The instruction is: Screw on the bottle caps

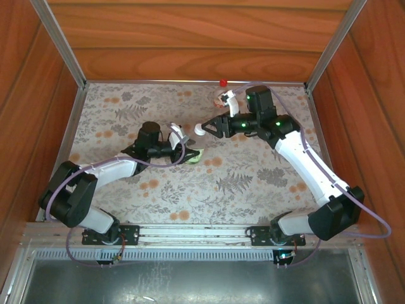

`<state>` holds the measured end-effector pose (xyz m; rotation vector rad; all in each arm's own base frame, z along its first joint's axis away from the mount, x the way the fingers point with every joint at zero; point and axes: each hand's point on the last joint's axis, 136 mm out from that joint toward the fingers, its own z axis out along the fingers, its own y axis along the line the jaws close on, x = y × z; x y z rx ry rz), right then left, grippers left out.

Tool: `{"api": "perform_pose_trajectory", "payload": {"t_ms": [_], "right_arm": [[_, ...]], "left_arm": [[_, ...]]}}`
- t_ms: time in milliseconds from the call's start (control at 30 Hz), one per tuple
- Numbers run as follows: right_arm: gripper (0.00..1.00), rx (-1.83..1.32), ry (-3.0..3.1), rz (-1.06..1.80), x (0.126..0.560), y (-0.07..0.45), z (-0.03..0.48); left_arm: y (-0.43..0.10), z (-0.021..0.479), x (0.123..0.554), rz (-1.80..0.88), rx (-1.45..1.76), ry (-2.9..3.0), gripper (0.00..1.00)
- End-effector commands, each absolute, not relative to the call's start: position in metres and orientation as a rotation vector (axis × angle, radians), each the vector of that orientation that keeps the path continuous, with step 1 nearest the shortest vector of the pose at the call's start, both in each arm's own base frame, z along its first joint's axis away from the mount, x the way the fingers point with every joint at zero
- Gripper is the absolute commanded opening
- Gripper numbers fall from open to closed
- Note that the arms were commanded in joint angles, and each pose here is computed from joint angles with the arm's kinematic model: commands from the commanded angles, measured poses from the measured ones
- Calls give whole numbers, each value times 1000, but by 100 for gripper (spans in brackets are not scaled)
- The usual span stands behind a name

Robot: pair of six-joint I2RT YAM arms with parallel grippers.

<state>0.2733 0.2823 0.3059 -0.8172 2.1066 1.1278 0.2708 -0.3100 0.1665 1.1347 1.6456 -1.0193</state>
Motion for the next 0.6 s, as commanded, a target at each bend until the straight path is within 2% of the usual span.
{"api": "perform_pose_trajectory", "payload": {"t_ms": [0,167,400,567], "right_arm": [[62,-1083,1988,1045,261,282,306],[63,-1230,1996,1059,250,284,302],[57,-1285,1985,1101,244,292,299],[58,-1282,2015,1042,254,294,290]], "left_arm": [[-319,186,262,-1095,1201,1533,51],[-317,189,261,-1083,1203,1520,53],[-318,190,259,-1098,1207,1517,53],[-318,192,256,-1113,1216,1505,53]]}}
